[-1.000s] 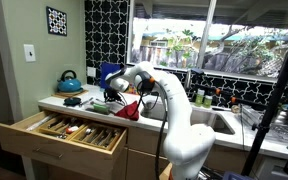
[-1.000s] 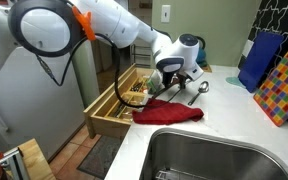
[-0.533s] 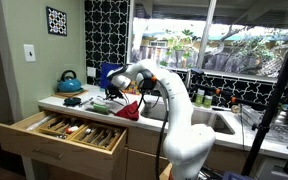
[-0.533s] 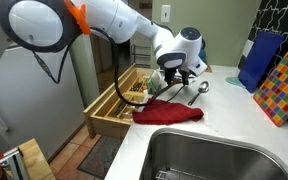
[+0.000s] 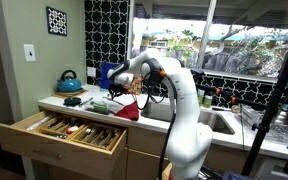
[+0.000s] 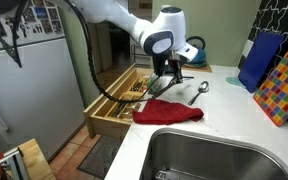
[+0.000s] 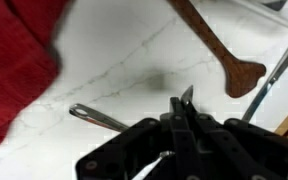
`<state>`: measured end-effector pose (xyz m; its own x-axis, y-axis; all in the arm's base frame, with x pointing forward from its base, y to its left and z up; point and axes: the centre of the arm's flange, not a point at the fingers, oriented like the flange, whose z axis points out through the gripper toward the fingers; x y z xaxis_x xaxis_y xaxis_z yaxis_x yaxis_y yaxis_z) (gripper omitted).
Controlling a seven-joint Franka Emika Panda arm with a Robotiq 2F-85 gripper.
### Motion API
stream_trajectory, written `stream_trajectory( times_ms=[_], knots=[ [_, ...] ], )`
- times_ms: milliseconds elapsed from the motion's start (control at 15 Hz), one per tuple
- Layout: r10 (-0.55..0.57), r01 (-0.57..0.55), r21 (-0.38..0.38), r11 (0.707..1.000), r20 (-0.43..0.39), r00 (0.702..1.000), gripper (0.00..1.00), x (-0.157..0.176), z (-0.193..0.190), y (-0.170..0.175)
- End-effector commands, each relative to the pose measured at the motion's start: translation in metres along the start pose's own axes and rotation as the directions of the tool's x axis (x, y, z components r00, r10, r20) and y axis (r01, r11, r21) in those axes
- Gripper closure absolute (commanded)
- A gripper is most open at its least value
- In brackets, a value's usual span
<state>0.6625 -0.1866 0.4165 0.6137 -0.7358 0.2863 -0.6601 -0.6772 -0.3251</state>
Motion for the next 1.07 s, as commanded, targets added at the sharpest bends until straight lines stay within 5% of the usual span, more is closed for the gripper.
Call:
stream_trajectory(
  times_ms=[0, 467, 1000],
  knots=[
    [-0.1, 0.101, -0.154, 0.983, 0.012, 0.995, 0.99, -0.065, -0.02, 0.005],
    [-0.176, 0.112, -0.39, 0.914, -0.133, 0.975, 0.99, -0.084, -0.036, 0.02],
    [-0.119, -0.031, -0.483, 0.875, -0.276, 0.954, 0.99, -0.097, -0.071, 0.043]
  ],
)
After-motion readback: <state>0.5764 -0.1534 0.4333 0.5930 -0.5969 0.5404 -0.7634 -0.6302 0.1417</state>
